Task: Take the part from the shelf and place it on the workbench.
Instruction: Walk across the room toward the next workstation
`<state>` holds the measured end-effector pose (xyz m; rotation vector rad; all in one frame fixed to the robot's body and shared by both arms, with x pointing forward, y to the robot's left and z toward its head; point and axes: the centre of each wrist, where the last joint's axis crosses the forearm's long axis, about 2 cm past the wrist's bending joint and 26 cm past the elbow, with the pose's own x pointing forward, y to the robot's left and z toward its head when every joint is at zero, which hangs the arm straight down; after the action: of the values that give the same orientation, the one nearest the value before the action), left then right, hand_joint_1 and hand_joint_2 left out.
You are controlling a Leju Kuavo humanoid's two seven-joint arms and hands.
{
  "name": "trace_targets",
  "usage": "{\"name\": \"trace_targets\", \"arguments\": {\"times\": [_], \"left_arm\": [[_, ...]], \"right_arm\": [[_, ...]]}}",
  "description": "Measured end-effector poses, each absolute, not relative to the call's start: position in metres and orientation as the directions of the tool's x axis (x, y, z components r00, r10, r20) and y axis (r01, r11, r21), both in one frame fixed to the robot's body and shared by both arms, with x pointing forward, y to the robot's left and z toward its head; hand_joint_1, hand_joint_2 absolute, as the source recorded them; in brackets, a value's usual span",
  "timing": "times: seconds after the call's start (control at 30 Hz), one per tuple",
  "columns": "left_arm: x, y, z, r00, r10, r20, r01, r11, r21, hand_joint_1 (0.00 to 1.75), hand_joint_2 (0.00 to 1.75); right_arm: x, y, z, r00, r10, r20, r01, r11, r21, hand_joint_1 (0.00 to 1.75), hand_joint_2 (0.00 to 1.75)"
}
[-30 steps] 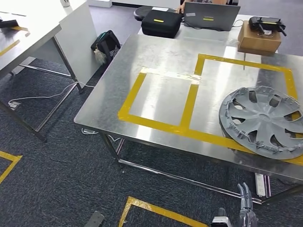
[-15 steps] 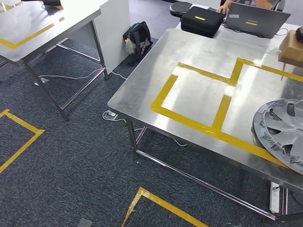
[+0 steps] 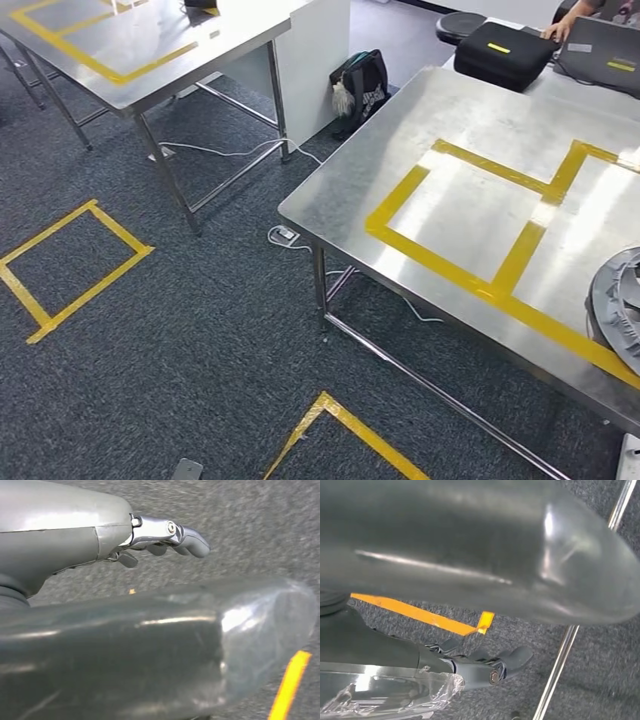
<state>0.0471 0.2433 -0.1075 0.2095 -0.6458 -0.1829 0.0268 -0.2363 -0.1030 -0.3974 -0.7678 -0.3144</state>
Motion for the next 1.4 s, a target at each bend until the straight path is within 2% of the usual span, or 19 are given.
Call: {"name": "trace_targets", "arguments": {"times": [0.47,0.73,1.4], "left_arm": [[0.041,0.238,-0.108,0.791,-0.269,0.549,0.15,0.956,0.253,0.0,0.0],[0.038,0.239,-0.109,0.794,-0.239,0.558,0.175,0.97,0.166,0.0,0.0],[0.036,0.252,-0.11,0.785,-0.244,0.569,0.204,0.97,0.134,0.0,0.0]], "right_arm": [[0.03,-0.236,-0.105,0.715,-0.129,0.687,0.365,0.907,-0.209,0.0,0.0],[0.029,-0.234,-0.106,0.718,-0.149,0.679,0.345,0.925,-0.161,0.0,0.0],[0.029,-0.235,-0.107,0.726,-0.107,0.679,0.303,0.936,-0.177,0.0,0.0]]}}
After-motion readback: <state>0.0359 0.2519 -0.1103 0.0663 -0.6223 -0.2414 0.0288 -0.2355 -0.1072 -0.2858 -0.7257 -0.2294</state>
